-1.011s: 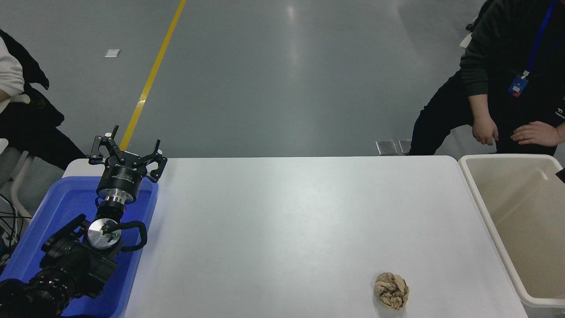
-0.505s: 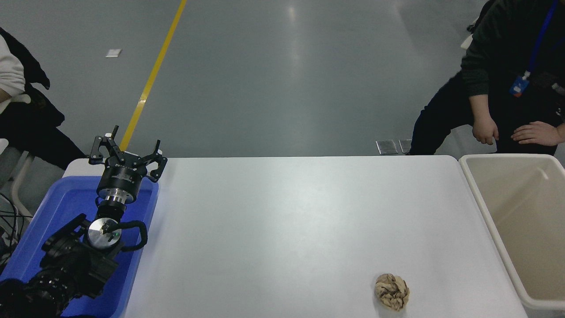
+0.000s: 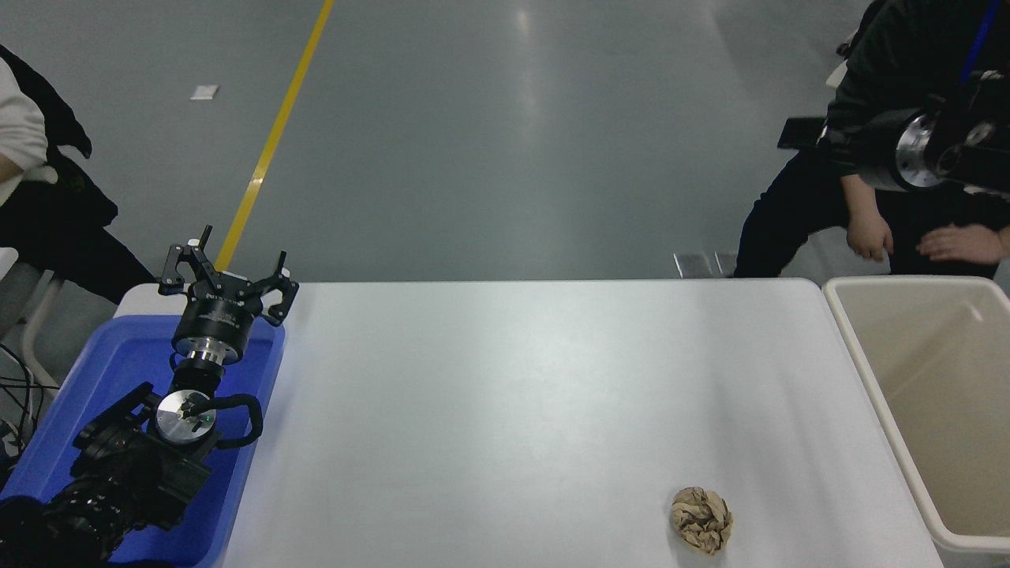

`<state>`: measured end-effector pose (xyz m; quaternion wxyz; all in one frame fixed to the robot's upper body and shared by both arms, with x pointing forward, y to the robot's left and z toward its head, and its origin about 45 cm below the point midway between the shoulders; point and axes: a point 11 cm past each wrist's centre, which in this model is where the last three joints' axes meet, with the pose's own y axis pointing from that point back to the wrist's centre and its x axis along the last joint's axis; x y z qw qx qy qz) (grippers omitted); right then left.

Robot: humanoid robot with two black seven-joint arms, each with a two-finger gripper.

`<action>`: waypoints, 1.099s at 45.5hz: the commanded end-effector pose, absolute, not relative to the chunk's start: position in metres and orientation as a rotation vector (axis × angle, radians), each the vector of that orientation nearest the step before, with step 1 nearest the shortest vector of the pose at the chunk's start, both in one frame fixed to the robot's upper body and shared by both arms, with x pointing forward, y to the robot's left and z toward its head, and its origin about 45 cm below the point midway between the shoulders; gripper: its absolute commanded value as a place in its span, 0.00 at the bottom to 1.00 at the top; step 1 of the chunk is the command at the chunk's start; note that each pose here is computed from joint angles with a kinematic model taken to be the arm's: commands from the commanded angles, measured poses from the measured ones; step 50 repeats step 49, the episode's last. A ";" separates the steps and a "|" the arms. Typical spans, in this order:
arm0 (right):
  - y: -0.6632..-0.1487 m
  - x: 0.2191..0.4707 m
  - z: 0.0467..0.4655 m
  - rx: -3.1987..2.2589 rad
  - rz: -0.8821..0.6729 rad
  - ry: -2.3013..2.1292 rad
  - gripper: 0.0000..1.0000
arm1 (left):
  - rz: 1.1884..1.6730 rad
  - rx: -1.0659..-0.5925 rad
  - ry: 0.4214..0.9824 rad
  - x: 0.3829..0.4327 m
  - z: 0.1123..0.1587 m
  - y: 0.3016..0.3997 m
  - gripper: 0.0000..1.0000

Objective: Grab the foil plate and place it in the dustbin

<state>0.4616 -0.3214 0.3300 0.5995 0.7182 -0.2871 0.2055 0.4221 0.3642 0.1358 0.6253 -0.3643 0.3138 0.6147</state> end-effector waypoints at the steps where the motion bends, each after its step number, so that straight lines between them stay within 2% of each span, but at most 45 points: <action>1: -0.273 0.426 0.327 1.730 0.356 -0.359 1.00 | 1.414 -0.836 0.720 0.4218 0.1353 0.3647 0.99; 17: -0.233 0.394 0.339 1.735 0.215 -0.042 1.00 | 1.415 -0.836 0.721 0.4218 0.1352 0.3648 0.99; 26: -0.230 0.375 0.326 1.741 0.165 0.023 1.00 | 1.415 -0.836 0.721 0.4218 0.1352 0.3648 0.99; 50: -0.253 0.375 0.325 1.604 0.142 -0.009 1.00 | 1.414 -0.836 0.720 0.4218 0.1353 0.3647 0.99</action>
